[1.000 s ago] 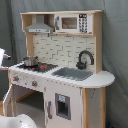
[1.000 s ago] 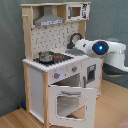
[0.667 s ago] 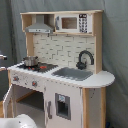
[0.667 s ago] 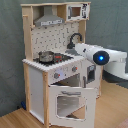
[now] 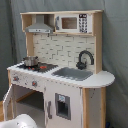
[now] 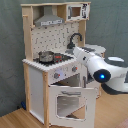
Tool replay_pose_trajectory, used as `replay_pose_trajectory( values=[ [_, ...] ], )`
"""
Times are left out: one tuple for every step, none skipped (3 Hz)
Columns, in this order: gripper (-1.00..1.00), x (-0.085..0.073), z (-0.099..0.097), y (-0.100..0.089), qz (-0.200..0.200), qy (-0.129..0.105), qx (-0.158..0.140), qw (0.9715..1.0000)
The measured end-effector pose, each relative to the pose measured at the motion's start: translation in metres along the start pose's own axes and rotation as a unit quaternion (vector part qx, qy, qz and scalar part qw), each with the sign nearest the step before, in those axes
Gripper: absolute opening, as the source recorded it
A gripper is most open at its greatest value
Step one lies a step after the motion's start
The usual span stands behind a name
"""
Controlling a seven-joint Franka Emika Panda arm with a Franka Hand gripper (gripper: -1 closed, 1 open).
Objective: Play with the kitchen
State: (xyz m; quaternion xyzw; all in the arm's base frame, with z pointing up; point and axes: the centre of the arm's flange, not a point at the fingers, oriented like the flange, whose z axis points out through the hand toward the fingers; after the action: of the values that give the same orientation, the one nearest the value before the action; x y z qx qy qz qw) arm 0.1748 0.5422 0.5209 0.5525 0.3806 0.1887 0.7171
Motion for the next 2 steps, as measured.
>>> replay_pose_trajectory(
  values=[
    [1.0,0.016,-0.032,-0.019,-0.01,0.015,-0.067,0.9976],
    [1.0,0.032,-0.058,-0.034,-0.011,0.053,-0.119,0.9914]
  ],
)
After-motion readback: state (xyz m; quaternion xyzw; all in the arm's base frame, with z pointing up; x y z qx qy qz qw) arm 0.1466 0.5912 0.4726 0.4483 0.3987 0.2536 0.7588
